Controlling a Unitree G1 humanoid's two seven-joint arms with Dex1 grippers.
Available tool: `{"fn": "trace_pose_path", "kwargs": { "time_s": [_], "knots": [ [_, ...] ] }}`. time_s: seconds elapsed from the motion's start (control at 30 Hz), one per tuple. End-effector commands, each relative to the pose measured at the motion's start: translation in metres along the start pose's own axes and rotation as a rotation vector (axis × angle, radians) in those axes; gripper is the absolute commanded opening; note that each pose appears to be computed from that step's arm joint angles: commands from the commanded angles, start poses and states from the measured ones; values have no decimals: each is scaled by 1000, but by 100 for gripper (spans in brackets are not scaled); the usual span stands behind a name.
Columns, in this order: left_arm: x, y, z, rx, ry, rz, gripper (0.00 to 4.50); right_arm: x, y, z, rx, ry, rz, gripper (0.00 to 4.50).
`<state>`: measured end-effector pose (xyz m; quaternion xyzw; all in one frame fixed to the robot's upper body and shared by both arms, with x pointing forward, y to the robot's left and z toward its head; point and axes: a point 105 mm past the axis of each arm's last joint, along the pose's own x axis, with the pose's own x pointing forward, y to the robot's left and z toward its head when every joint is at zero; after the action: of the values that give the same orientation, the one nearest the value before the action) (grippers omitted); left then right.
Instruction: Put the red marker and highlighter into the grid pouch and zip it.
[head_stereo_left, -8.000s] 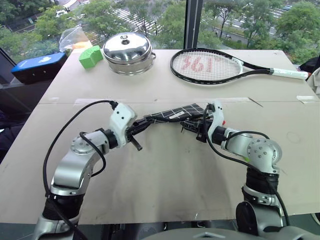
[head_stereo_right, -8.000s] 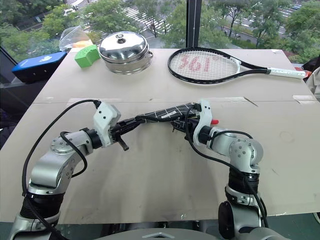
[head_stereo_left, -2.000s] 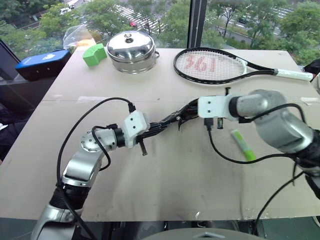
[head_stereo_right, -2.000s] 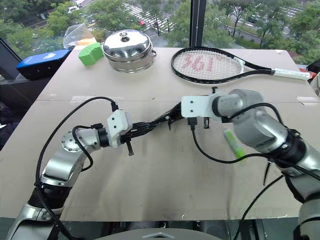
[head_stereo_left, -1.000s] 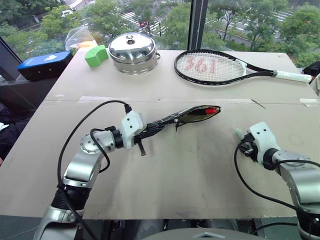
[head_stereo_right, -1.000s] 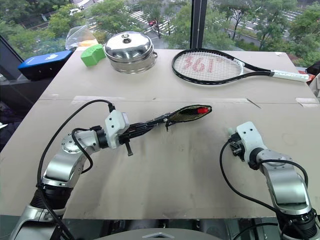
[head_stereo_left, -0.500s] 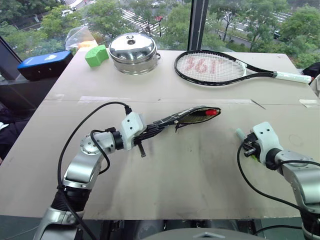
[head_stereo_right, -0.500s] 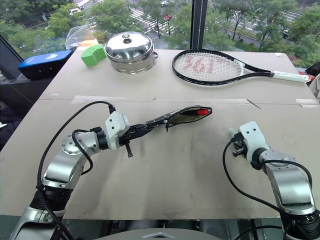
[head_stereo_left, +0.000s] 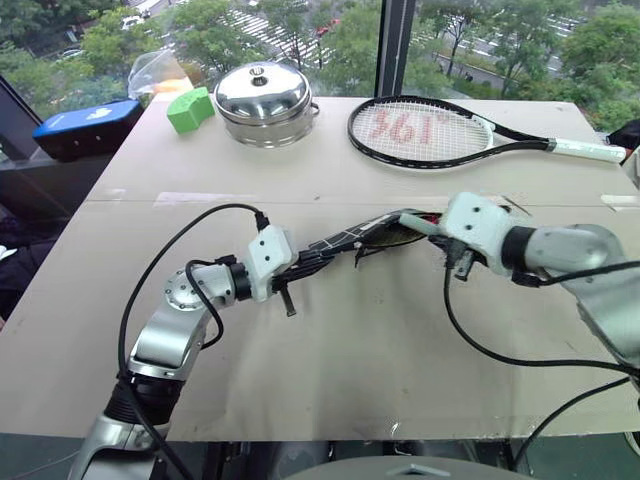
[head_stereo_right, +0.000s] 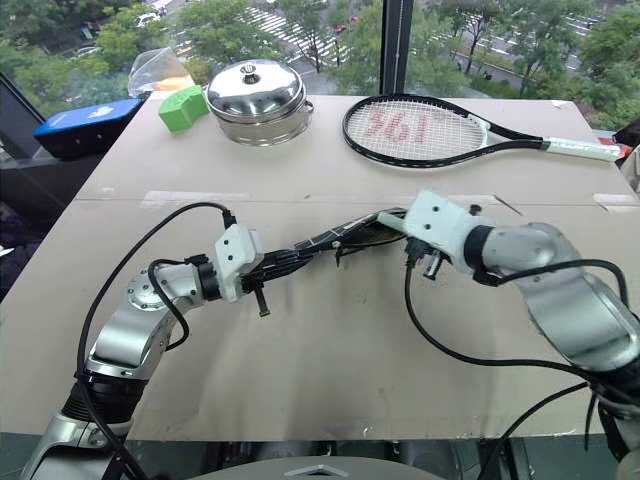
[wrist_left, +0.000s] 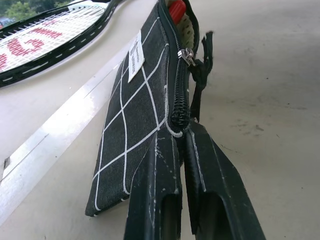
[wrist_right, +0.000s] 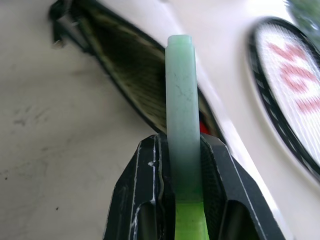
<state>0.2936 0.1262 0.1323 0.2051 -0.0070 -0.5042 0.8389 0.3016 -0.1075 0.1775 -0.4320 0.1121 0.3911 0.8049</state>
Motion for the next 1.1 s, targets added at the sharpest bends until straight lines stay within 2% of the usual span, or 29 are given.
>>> {"fn": "trace_pose_path", "kwargs": {
  "time_s": [0.03, 0.2, 0.3, 0.4, 0.43, 0.47, 0.5, 0.53, 0.57, 0.7, 0.83, 0.97, 1.1],
  "knots": [
    [3, 0, 16, 45, -47, -3, 0, 6, -14, 5, -166, 27, -16, 18],
    [4, -2, 19, 44, -54, -2, 0, 20, -22, 20, -338, 24, -6, 18],
    [6, -3, 20, 41, -60, -5, 0, 38, -15, 38, -430, -27, 44, 18],
    [8, -4, 21, 41, -62, -6, 0, 59, -4, 49, -408, -56, 126, 18],
    [8, -5, 21, 43, -62, -7, 0, 62, -2, 50, -401, -62, 138, 119],
    [9, -4, 21, 43, -61, -4, 0, 64, -4, 51, -388, -66, 131, 145],
    [8, -4, 20, 43, -60, 0, 0, 64, -8, 51, -376, -68, 106, 197],
    [8, -3, 20, 42, -59, 9, 0, 60, -13, 48, -342, -64, 85, 257],
    [7, -1, 19, 37, -59, 19, 0, 53, -17, 45, -256, -78, 75, 292],
    [6, 2, 18, 16, -60, 51, 0, 14, -27, 48, 129, -193, 72, 292],
    [7, 6, 18, 5, -62, 65, 0, -22, -2, 71, 482, -372, 255, 292],
    [10, 7, 20, 7, -69, 52, 0, -11, 27, 54, 643, -298, 286, 292],
    [11, 9, 22, 14, -70, 43, 0, 10, 38, 38, 801, -244, 221, 292]
  ]
}}
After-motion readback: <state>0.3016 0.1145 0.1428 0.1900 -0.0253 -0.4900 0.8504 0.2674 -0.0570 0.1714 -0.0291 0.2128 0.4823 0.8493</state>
